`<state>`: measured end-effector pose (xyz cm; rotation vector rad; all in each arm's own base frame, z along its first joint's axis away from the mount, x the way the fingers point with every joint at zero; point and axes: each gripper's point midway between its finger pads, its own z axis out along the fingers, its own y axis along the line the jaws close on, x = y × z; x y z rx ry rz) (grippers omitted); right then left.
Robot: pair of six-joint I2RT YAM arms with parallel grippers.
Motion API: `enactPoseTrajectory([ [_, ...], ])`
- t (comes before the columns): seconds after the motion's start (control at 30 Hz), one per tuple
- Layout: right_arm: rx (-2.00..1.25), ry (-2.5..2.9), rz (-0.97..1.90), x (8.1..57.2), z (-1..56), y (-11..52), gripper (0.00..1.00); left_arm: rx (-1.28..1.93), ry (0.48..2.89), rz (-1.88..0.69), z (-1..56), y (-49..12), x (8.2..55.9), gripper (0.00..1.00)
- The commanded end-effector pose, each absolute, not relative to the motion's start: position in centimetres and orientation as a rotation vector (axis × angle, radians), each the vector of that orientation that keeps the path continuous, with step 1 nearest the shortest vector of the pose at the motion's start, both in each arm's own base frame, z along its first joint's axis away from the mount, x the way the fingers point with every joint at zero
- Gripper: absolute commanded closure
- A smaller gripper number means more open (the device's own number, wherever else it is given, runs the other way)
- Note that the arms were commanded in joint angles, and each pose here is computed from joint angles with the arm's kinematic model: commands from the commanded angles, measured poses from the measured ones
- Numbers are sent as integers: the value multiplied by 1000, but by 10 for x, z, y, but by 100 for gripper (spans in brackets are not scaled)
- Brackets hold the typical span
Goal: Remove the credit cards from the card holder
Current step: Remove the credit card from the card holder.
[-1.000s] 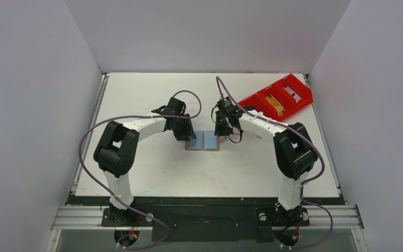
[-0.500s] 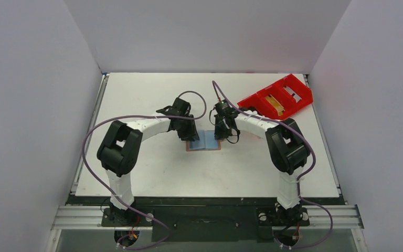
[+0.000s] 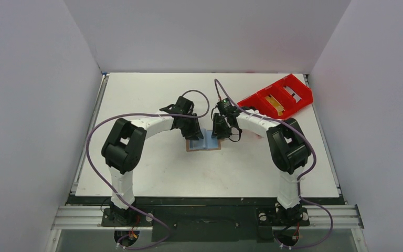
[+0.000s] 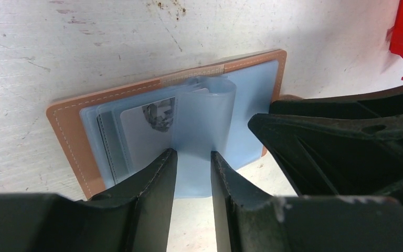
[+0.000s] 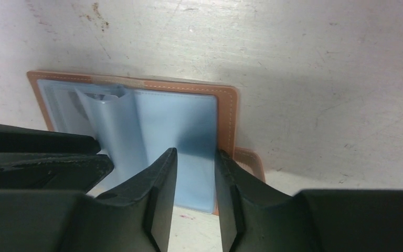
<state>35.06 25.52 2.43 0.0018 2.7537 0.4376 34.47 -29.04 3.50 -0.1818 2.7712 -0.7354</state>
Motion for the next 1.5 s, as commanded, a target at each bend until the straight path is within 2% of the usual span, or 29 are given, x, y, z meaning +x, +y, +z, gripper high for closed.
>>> enactPoseTrajectory([
  [0.0, 12, 2626, 596, 366, 71, 268, 68, -187, 2757, -808, 40, -304, 351, 72],
  [0.17, -16, 2576, 676, 356, 85, 282, 63, -243, 2767, -900, 42, -314, 349, 73],
  [0.37, -1, 2579, 776, 344, 69, 296, 63, -306, 2779, -993, 40, -319, 348, 73],
  [0.57, -11, 2588, 718, 339, 61, 286, 64, -332, 2776, -1037, 41, -324, 349, 74],
  [1.0, -91, 2393, 545, 339, 131, 255, 58, -327, 2767, -1064, 45, -331, 354, 76],
  [1.47, -166, 2514, 569, 330, 68, 270, 61, -329, 2773, -1081, 44, -333, 355, 76],
])
